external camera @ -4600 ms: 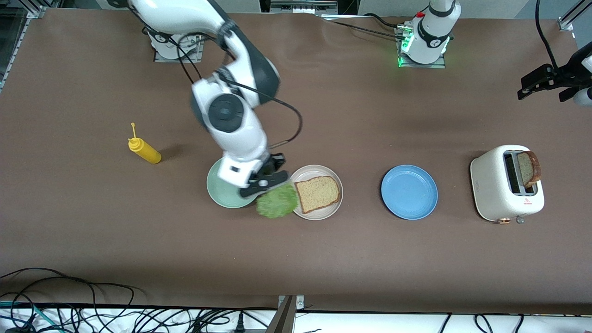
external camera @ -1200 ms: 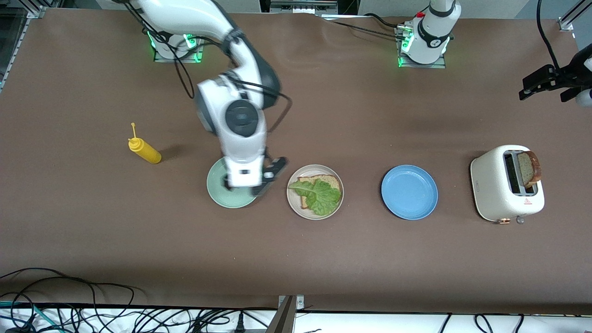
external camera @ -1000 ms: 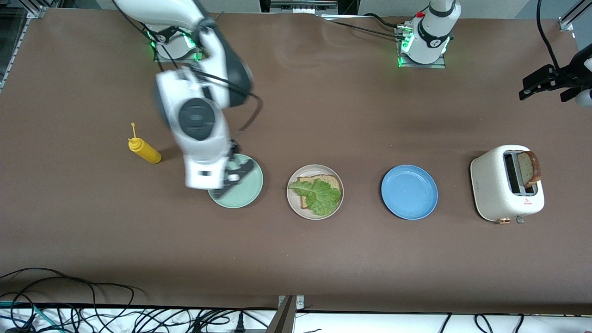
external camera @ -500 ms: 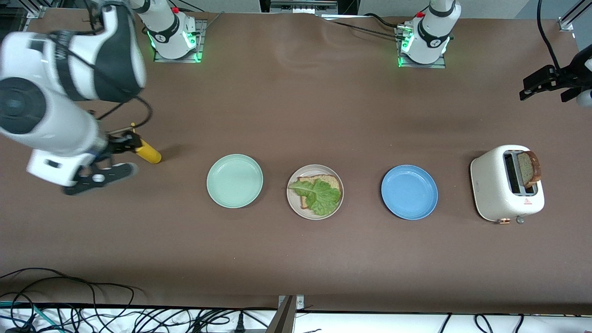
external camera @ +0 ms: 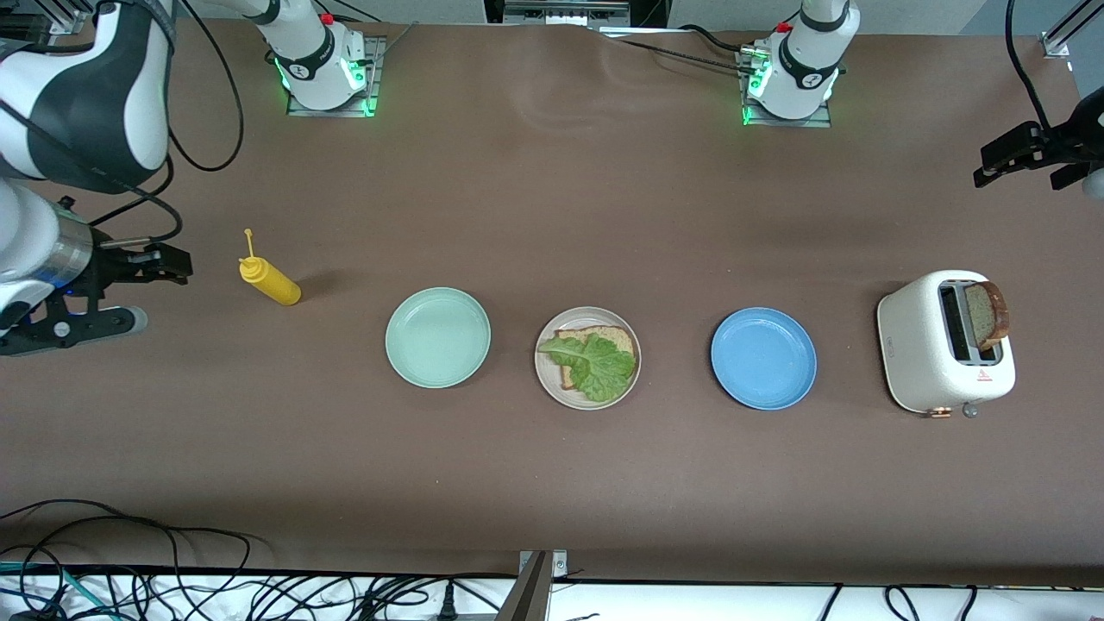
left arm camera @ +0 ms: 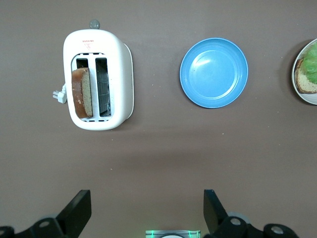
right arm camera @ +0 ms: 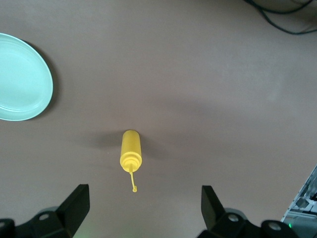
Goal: Make sandwich on beige plate with both arms
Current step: 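Move the right gripper toward the yellow mustard bottle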
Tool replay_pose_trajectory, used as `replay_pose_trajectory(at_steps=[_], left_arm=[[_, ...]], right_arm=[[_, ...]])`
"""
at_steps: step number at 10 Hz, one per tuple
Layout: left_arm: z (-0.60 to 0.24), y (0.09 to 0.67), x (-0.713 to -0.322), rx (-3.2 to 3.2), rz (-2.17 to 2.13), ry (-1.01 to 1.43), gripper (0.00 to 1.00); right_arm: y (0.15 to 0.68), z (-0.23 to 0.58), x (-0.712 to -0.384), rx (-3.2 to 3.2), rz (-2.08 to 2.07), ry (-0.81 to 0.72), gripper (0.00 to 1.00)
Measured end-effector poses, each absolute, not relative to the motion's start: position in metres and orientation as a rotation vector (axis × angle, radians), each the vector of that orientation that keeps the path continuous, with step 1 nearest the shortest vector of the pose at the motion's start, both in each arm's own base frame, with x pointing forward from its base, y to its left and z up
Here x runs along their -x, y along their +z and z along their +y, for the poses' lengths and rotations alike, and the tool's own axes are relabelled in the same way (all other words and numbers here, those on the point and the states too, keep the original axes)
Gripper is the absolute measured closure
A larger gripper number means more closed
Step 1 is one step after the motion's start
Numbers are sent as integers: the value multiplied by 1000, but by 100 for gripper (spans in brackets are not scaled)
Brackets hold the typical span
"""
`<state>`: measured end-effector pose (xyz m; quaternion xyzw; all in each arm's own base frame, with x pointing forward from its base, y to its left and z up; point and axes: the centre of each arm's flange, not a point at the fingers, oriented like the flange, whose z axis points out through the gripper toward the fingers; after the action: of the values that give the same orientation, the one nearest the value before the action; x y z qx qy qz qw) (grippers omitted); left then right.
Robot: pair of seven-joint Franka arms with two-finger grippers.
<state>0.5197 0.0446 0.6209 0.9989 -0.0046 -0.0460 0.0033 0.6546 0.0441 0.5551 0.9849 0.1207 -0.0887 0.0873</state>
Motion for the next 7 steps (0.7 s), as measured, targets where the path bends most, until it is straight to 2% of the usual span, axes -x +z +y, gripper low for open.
replay_pose_trajectory(at_steps=[4,7], left_arm=[[45,621,-520,-3132,-13,-144,0],[45,621,-520,-3132,-12,-144,0]], right_arm=[[524,-19,-658,-3117,296,-307,0],[471,-84,-657,-3233,399,-251,0]])
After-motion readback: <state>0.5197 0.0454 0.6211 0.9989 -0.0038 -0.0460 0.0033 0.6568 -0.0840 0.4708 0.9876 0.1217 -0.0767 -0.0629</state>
